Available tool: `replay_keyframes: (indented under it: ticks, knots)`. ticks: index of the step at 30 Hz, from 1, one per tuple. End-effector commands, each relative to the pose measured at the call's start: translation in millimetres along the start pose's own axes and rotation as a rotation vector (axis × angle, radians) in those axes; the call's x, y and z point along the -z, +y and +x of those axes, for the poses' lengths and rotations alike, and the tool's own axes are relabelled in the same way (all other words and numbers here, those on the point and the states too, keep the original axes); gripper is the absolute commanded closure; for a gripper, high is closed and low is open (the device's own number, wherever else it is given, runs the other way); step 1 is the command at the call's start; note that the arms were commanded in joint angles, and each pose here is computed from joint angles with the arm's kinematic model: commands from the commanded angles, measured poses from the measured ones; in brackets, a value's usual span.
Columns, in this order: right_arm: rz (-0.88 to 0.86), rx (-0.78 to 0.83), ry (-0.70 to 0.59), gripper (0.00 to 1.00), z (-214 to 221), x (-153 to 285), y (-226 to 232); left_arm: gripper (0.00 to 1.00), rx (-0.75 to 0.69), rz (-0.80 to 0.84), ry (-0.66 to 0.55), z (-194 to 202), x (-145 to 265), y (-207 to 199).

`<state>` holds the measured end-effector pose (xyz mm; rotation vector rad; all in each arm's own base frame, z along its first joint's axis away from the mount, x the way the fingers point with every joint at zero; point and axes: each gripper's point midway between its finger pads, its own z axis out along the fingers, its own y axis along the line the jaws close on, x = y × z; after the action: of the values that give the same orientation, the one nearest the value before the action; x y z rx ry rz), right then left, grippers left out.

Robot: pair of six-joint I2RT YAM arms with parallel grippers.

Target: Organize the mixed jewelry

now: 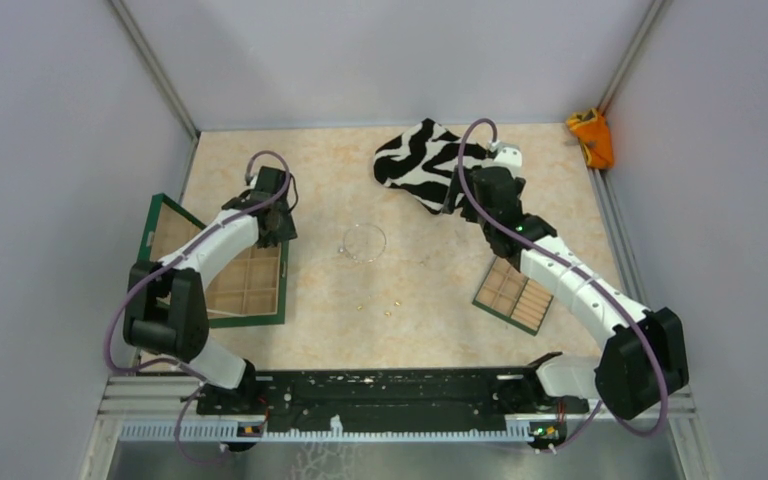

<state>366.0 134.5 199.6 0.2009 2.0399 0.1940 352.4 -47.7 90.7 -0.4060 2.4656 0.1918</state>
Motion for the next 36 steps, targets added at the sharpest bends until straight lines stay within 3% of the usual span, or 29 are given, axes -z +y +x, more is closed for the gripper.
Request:
replay_keyframes:
  ticks: [1, 4, 9, 17, 26, 31, 36]
  knots:
    - [-0.026, -0.027, -0.043, 0.02, -13.7, 14.7, 4.8, 0.5, -0.014, 0.069, 0.031, 6.7, -15.6, -14.9]
    - [-0.022, -0.033, -0.042, 0.02, -10.6, 16.5, 2.1, 0.54, -0.045, 0.128, 0.055, 12.0, -20.2, -26.1]
    - [-0.018, -0.037, -0.037, 0.02, -6.3, 16.0, 0.1, 0.76, -0.063, 0.168, 0.086, 13.5, -26.8, -38.1]
    - [-0.012, -0.044, -0.025, 0.02, -2.3, 16.2, -1.5, 0.98, -0.215, 0.322, -0.031, -30.9, -30.5, -76.4]
    - [0.001, -0.054, -0.015, 0.02, 2.9, 22.4, -7.6, 0.96, -0.435, 0.58, -0.08, -53.9, -23.6, -129.2]
    - [0.008, -0.057, -0.01, 0.02, 7.0, 22.4, -10.1, 0.92, -0.464, 0.743, -0.002, -28.5, -11.4, -159.9]
    - [-0.002, -0.061, -0.002, 0.02, 9.5, 20.7, -7.8, 0.88, -0.585, 0.69, 0.008, 2.1, -10.0, -185.4]
